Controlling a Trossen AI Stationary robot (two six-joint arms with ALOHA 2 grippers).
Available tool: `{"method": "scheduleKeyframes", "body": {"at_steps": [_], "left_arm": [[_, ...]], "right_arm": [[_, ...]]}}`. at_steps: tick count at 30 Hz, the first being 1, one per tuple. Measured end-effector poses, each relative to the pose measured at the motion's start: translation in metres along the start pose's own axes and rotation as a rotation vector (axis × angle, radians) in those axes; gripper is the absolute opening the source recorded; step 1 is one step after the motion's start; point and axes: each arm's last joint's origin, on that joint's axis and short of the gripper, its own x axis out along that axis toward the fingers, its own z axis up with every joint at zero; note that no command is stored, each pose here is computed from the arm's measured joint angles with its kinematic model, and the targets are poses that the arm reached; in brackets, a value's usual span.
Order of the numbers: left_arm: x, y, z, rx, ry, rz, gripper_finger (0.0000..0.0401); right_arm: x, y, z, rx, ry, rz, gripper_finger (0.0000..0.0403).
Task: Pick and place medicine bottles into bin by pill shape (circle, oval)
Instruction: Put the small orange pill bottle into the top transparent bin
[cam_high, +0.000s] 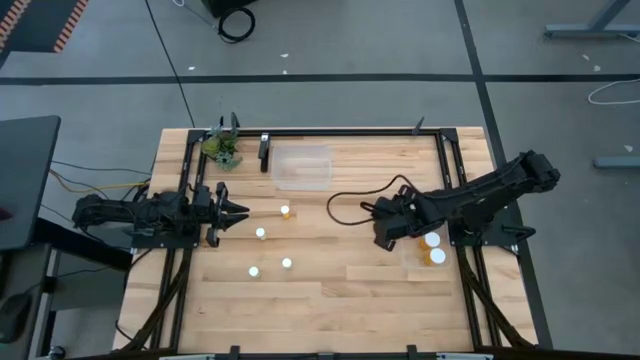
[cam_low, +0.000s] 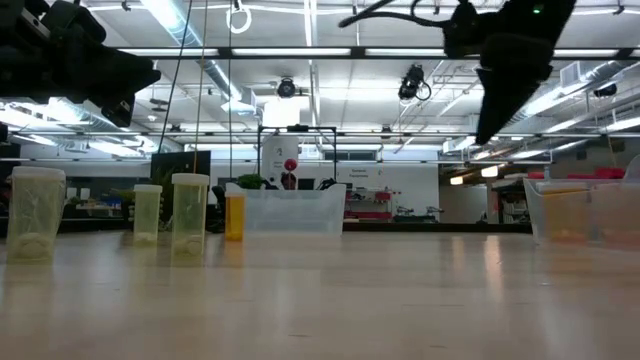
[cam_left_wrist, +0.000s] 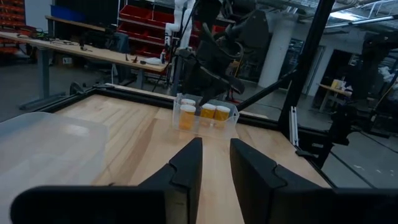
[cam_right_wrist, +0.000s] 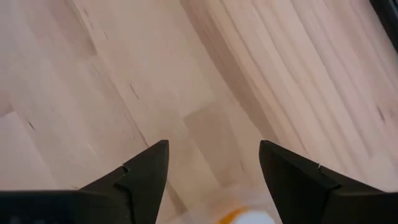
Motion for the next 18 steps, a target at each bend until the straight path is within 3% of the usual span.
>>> {"method": "scheduleKeyframes", "body": {"at_steps": [10,18], "left_arm": [[0.0,0.0,0.0,0.0,0.0,0.0,0.0083],[0.0,0.0,0.0,0.0,0.0,0.0,0.0091]], "right_arm": [[0.019,0.023,0.049,-0.169,-0.027,0.052,0.0257],[0.036,0.021,0.084,-0.283,-0.044,0.102,0.0257]]}}
